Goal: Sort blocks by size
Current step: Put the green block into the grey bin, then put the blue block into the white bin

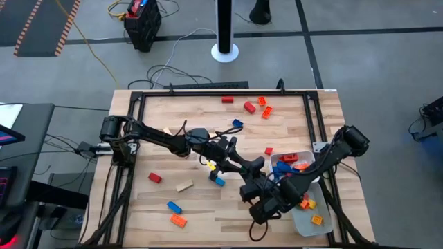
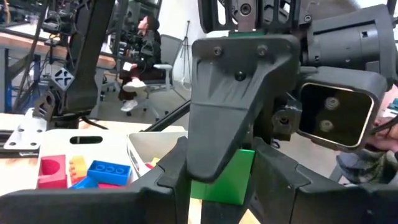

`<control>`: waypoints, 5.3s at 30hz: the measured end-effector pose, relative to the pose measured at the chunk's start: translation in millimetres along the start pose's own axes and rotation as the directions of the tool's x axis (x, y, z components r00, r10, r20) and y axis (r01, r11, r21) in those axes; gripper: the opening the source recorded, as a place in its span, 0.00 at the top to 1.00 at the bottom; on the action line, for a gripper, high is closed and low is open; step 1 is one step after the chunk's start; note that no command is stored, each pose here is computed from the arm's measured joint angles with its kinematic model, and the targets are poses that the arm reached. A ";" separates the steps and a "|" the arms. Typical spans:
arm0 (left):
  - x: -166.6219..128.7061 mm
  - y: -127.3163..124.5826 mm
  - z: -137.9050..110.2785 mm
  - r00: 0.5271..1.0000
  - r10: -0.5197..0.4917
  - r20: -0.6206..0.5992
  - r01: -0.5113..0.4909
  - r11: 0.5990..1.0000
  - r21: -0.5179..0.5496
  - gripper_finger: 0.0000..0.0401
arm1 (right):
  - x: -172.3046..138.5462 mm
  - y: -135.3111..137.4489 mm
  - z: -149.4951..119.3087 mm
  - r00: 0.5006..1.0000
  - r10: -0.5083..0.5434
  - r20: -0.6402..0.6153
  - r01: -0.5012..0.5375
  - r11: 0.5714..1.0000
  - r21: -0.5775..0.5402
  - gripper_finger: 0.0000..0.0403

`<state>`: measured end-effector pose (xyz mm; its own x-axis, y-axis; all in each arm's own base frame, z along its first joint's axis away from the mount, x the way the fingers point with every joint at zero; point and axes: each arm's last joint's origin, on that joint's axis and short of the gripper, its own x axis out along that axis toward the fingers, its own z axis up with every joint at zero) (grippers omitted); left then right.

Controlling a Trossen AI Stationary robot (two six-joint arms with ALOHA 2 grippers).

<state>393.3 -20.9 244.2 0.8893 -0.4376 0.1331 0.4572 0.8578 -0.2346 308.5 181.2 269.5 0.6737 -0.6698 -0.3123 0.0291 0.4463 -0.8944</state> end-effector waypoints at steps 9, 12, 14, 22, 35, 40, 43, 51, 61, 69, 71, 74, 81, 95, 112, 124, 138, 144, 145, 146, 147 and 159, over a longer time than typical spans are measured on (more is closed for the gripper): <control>0.0 -0.3 0.2 1.000 -0.010 0.000 0.010 1.000 -0.011 0.69 | -0.4 0.7 0.6 1.000 0.009 0.005 -0.009 1.000 -0.027 0.49; 0.1 -0.4 0.2 1.000 -0.011 -0.001 0.011 1.000 -0.013 0.68 | -0.5 0.8 0.5 1.000 0.010 0.005 -0.010 1.000 -0.024 0.49; 0.1 -0.4 0.2 1.000 -0.011 -0.001 0.011 1.000 -0.013 0.67 | -0.5 0.8 0.3 1.000 0.010 0.004 -0.010 1.000 -0.018 0.49; -0.7 1.7 0.0 1.000 -0.009 -0.006 0.009 1.000 -0.007 0.57 | -0.7 1.3 -4.1 1.000 0.010 -0.017 -0.009 1.000 0.010 0.49; -23.0 41.1 -4.5 0.985 -0.025 -0.170 0.007 0.995 -0.102 0.50 | -16.1 5.6 -33.9 0.981 0.125 -0.146 -0.093 0.973 0.210 0.49; -30.0 47.8 -15.4 0.953 0.057 -0.296 -0.074 0.996 -0.047 0.50 | -33.0 11.8 -46.7 0.860 0.432 -0.272 -0.239 0.812 0.532 0.48; -34.4 46.5 -16.3 0.917 0.175 -0.359 -0.168 0.984 0.053 0.50 | -48.4 19.4 -49.9 0.757 0.573 -0.314 -0.274 0.715 0.643 0.48; -50.4 26.3 -1.2 0.740 0.486 -0.465 -0.357 0.870 0.341 0.51 | -95.0 35.3 -61.8 0.500 0.760 -0.415 -0.216 0.573 0.790 0.48; -86.3 10.0 2.9 0.467 0.578 -0.670 -0.408 0.812 0.417 0.51 | -123.7 68.0 -93.4 0.337 0.776 -0.534 0.002 0.566 0.824 0.42; -91.9 -8.1 -12.1 0.346 0.509 -0.788 -0.238 0.860 0.451 0.51 | -126.1 55.5 -87.6 0.319 0.793 -0.519 -0.005 0.549 0.836 0.31; -89.7 -14.1 -14.5 0.343 0.496 -0.798 -0.193 0.868 0.457 0.51 | -124.5 47.6 -85.6 0.336 0.785 -0.520 -0.001 0.552 0.834 0.31; -86.0 -21.8 -17.2 0.349 0.483 -0.803 -0.136 0.874 0.466 0.51 | -118.8 36.5 -79.9 0.456 0.758 -0.466 -0.037 0.539 0.841 0.30; -69.0 -17.8 -41.5 0.368 0.454 -0.811 -0.088 0.886 0.456 0.51 | -90.2 26.7 -56.6 0.868 0.472 -0.153 -0.155 0.550 0.821 0.30; -36.0 -36.4 -86.7 0.446 0.373 -0.814 0.044 0.899 0.436 0.51 | -68.1 50.7 -58.9 0.891 0.445 -0.088 -0.216 0.588 0.780 0.30; -58.1 -33.9 -114.5 0.470 0.380 -0.797 -0.025 0.908 0.418 0.66 | -68.8 49.8 -59.6 0.904 0.419 -0.084 -0.196 0.580 0.790 0.30; -54.1 -31.3 -103.8 0.520 0.457 -0.721 -0.131 0.878 0.461 0.76 | -67.8 49.5 -60.3 0.876 0.470 -0.107 -0.221 0.589 0.777 0.30; -23.2 -38.5 -43.7 0.837 0.513 -0.190 -0.332 0.753 0.567 0.76 | -53.5 40.8 -57.7 0.990 -0.119 0.076 0.000 0.541 0.841 0.30; -18.4 -43.5 -27.6 0.917 0.397 -0.048 -0.312 0.787 0.532 0.76 | -47.8 35.0 -55.4 0.962 -0.258 0.094 0.059 0.526 0.848 0.30; -18.5 -42.8 -27.0 0.920 0.389 -0.046 -0.309 0.792 0.526 0.76 | -46.2 34.5 -55.4 0.961 -0.261 0.089 0.064 0.526 0.848 0.30; -18.9 -41.6 -26.5 0.919 0.391 -0.044 -0.314 0.795 0.518 0.76 | -45.4 34.2 -55.3 0.961 -0.262 0.086 0.067 0.524 0.849 0.30; -19.2 -40.6 -26.1 0.918 0.394 -0.042 -0.318 0.797 0.514 0.76 | -44.5 33.9 -55.3 0.961 -0.263 0.083 0.069 0.522 0.850 0.30; -31.8 -45.4 -19.6 0.879 0.431 -0.205 -0.269 0.803 0.532 0.75 | -25.0 46.4 -36.4 0.979 0.196 0.058 -0.157 0.539 0.828 0.30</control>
<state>344.5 -51.2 231.8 0.9809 -0.0704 -0.1816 0.1214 0.9500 0.2877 266.2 197.1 224.2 0.7083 -0.5334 -0.4624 0.5210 0.8370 -0.1675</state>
